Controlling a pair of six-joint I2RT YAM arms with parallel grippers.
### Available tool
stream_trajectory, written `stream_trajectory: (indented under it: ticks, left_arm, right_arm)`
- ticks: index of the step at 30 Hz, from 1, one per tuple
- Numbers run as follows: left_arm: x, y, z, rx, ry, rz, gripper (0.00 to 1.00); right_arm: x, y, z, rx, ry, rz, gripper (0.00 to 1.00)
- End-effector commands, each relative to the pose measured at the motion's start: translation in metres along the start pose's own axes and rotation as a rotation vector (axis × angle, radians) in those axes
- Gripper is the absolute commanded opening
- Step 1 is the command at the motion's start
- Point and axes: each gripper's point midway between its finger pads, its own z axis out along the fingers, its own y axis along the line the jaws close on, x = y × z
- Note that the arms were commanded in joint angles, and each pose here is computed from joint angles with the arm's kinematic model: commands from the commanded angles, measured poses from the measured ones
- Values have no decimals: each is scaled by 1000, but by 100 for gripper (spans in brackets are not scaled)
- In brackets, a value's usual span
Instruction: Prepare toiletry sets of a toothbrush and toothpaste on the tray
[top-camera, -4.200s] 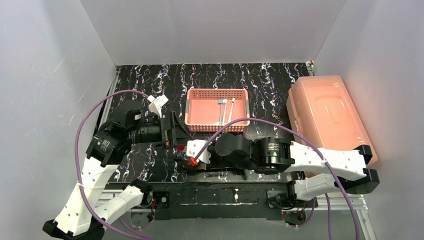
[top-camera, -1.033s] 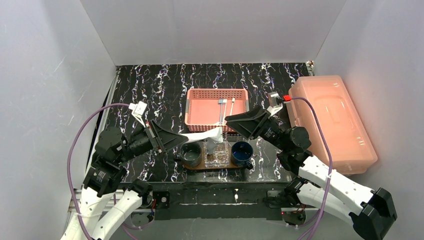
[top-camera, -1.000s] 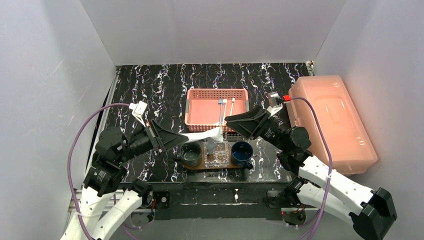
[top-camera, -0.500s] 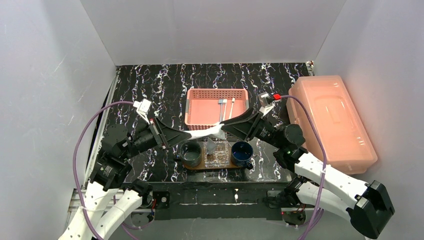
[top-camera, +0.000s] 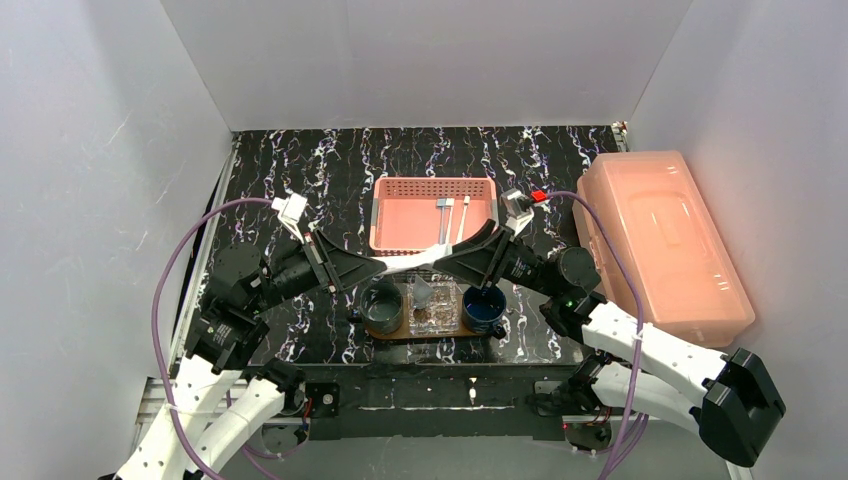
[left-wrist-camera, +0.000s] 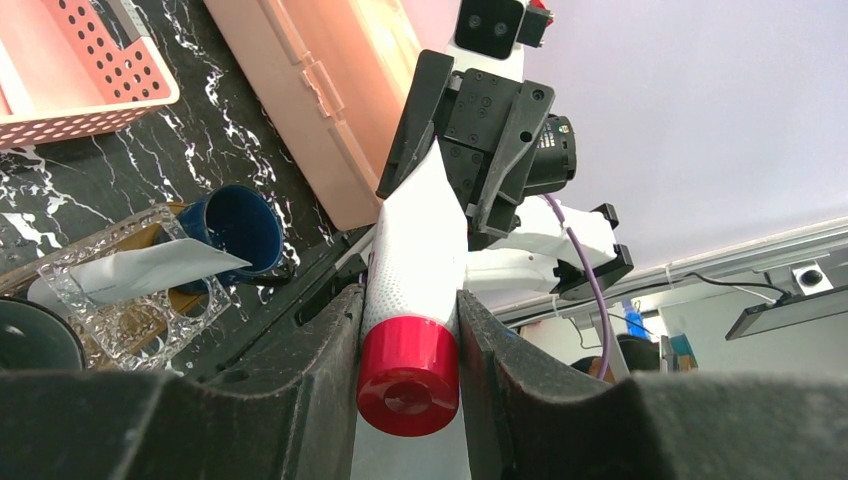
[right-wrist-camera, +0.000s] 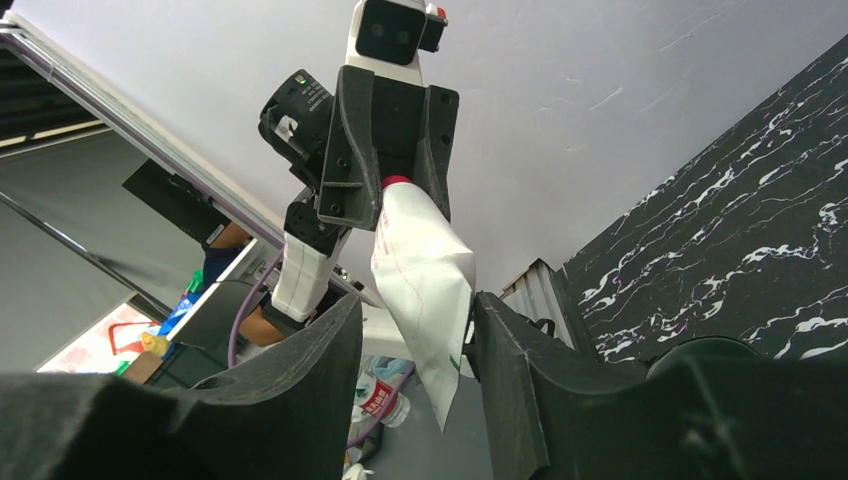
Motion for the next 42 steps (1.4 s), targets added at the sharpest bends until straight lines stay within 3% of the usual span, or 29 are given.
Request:
stream_trajectory:
  ticks: [1, 5, 11, 12, 14, 15, 22, 27, 37, 42]
  left_arm:
    - [-1, -10, -1, 50, -6, 29, 0]
    - [0, -8, -1, 47, -2, 25, 0]
    - [3, -4, 0, 44, 11, 16, 0]
    - [4, -3, 1, 39, 13, 15, 0]
    - [5, 0, 0, 26, 17, 9, 0]
    - [6, 1, 0, 21, 18, 7, 6]
    - [13, 13, -2, -28, 47, -7, 55]
    - [16, 21, -6, -67, 45, 8, 82]
    - [13, 27, -24, -188, 35, 111, 98]
    - [13, 24, -33, -203, 36, 149, 98]
  right_arm:
    - [-11, 29, 4, -96, -22, -57, 49]
    - [-9, 31, 4, -102, -17, -60, 34]
    - [-6, 31, 4, -105, -10, -61, 3]
    - [-6, 32, 3, -107, -10, -64, 1]
    - [-5, 32, 3, -102, -11, -71, 1]
    - [-5, 31, 2, -97, -11, -74, 1]
    - [-8, 37, 3, -81, -5, -121, 1]
    - [-9, 39, 4, -60, 12, -150, 1]
    - [-14, 34, 8, 77, 113, -272, 1]
    - [-18, 26, 7, 181, 197, -346, 1]
